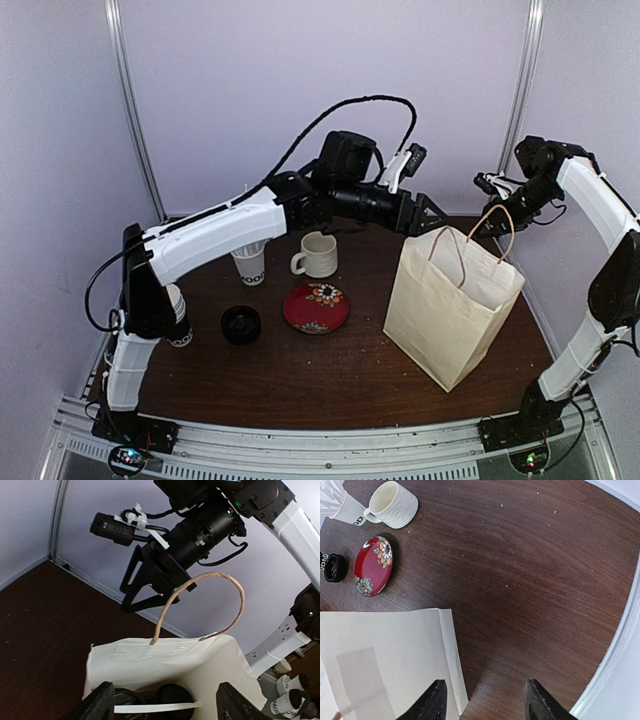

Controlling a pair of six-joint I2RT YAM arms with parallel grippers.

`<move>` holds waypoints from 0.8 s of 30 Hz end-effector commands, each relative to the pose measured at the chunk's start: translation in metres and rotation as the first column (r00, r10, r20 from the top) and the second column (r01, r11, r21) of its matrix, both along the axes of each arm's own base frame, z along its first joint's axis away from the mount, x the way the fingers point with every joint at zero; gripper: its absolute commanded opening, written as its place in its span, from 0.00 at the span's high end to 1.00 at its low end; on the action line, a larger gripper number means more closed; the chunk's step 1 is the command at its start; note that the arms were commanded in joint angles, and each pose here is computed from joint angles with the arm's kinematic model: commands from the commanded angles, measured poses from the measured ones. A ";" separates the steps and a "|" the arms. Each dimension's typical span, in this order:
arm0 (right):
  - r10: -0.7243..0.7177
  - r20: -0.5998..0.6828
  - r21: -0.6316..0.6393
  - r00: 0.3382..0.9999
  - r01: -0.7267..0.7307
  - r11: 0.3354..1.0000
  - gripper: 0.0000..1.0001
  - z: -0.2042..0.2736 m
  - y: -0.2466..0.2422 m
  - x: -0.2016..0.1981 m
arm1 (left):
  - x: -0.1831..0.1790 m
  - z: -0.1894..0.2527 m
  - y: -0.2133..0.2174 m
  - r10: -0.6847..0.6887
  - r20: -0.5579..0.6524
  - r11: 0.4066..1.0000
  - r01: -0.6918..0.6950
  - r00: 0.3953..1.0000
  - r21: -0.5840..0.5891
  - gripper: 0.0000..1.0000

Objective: Pack the takeout coffee

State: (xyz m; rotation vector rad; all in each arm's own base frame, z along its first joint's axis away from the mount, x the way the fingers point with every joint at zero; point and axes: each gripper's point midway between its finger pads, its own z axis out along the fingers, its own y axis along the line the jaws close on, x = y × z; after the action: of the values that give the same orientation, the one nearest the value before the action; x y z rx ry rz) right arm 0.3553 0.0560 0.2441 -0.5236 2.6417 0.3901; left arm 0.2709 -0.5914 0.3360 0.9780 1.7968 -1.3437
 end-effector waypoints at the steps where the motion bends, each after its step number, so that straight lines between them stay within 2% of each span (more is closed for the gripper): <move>1: 0.006 0.007 0.009 1.000 -0.006 1.000 0.44 0.001 0.000 0.000 | 0.019 0.089 0.065 0.169 0.287 0.986 -0.160 0.943 -0.056 0.27; 4: 0.009 0.011 0.013 1.000 -0.009 1.000 0.44 0.002 0.001 0.000 | 0.036 0.108 0.117 0.302 0.402 0.949 -0.312 0.864 -0.043 0.28; 6: 0.012 0.014 0.017 1.000 -0.012 1.000 0.44 0.004 0.002 0.000 | 0.061 0.098 0.161 0.421 0.497 0.869 -0.494 0.759 0.019 0.31; 8: 0.014 0.018 0.017 1.000 -0.015 1.000 0.44 0.005 0.002 -0.001 | 0.081 0.082 0.209 0.503 0.558 0.762 -0.643 0.661 0.075 0.34; 11: 0.014 0.025 0.015 1.000 -0.014 1.000 0.44 0.006 0.002 -0.002 | 0.107 0.043 0.285 0.600 0.551 0.603 -0.780 0.580 0.164 0.39; 15: 0.013 0.021 0.011 1.000 -0.014 1.000 0.44 0.004 0.001 -0.002 | 0.123 0.004 0.370 0.738 0.457 0.450 -0.867 0.497 0.216 0.39; 19: 0.014 0.010 0.016 1.000 -0.014 1.000 0.44 0.001 0.002 0.000 | 0.134 -0.031 0.415 0.818 0.353 0.391 -0.889 0.454 0.237 0.36; 21: 0.020 0.004 0.021 1.000 -0.020 1.000 0.44 0.000 0.003 0.000 | 0.142 -0.046 0.428 0.832 0.340 0.359 -0.893 0.438 0.272 0.36; 24: 0.020 0.002 0.022 1.000 -0.020 1.000 0.44 0.001 0.003 0.000 | 0.154 -0.066 0.435 0.846 0.280 0.365 -0.875 0.454 0.316 0.38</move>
State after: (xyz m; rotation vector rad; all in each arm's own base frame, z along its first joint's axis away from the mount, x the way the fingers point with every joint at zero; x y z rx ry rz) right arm 0.3549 0.0579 0.2445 -0.5331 2.6363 0.4039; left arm 0.4103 -0.1579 0.2627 0.1869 2.1196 -0.0981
